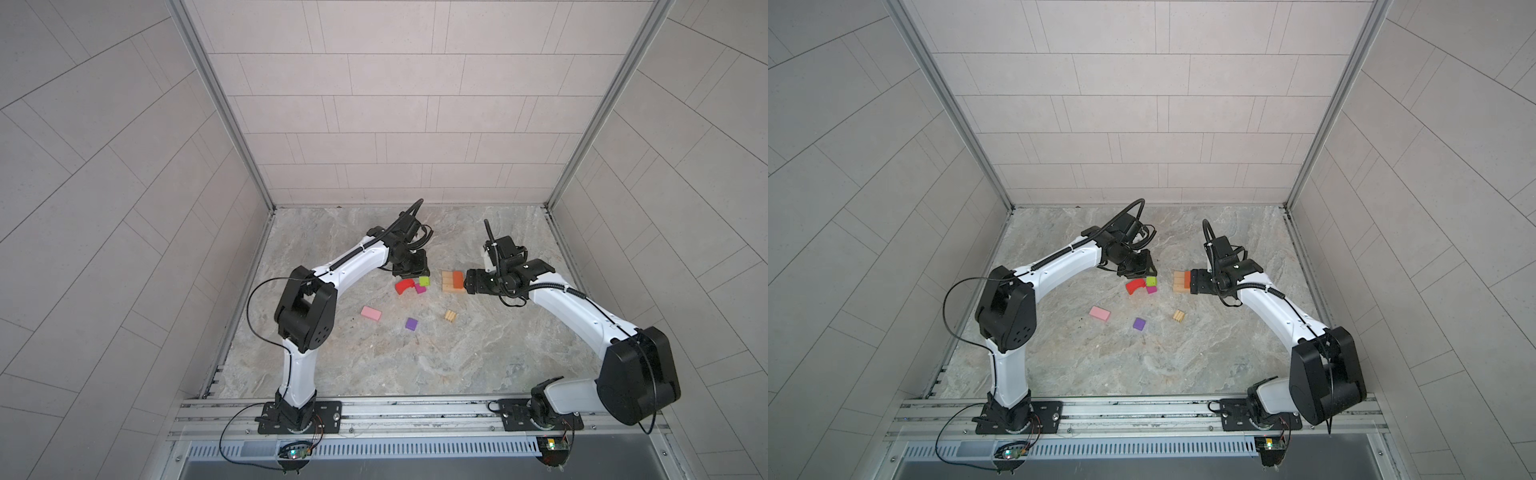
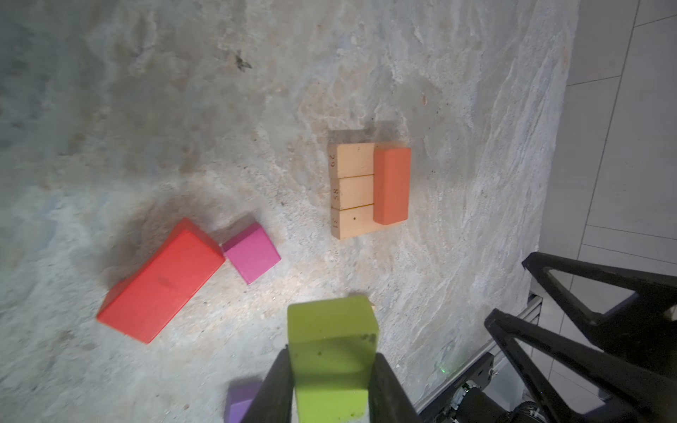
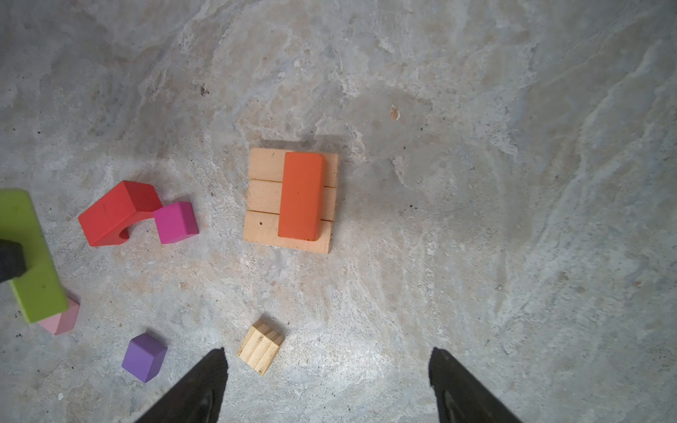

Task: Build the wood block tower
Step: 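Lift the lime-green block with the left gripper and carry it toward the wooden bars, then lower the lime-green block onto the wooden bars beside the orange-red bar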

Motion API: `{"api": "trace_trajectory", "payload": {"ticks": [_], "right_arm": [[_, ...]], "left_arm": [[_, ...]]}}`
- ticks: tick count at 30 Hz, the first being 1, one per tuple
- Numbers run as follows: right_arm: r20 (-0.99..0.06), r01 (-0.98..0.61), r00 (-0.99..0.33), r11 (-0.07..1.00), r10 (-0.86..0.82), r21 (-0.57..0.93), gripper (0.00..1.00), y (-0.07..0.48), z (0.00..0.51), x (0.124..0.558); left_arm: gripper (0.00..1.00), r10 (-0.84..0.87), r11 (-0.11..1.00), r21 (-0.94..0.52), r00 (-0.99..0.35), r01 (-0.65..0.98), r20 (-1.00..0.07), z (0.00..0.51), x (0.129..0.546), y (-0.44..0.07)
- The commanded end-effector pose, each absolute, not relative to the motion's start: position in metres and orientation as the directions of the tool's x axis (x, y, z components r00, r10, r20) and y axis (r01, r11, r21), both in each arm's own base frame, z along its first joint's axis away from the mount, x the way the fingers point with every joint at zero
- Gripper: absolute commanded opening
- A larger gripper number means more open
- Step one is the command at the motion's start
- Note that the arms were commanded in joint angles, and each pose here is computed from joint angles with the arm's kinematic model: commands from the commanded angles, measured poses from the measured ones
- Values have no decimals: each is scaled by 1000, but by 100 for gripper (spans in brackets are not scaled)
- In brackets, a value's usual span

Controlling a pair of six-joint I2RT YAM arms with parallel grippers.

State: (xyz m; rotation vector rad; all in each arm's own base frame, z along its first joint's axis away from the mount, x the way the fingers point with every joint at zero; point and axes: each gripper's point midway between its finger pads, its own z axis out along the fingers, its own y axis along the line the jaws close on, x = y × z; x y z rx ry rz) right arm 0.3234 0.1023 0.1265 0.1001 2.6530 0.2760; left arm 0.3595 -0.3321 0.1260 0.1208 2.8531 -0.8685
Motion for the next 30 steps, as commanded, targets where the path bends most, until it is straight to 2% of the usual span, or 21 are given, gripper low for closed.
{"api": "trace_trajectory", "payload": {"ticks": [1,11,30], "right_arm": [[-420,42,-896,970,142,240,87,101,124,320],[-421,77,-891,970,170,229,87,87,121,328],[-398,106,-895,962,202,250,86,80,119,327]], "left_arm": [[14,10,778,-621,-990,97,-142,133,365,-354],[14,-7,701,-711,-996,55,-84,120,386,-392],[14,121,691,-698,-982,189,-146,94,391,-407]]}}
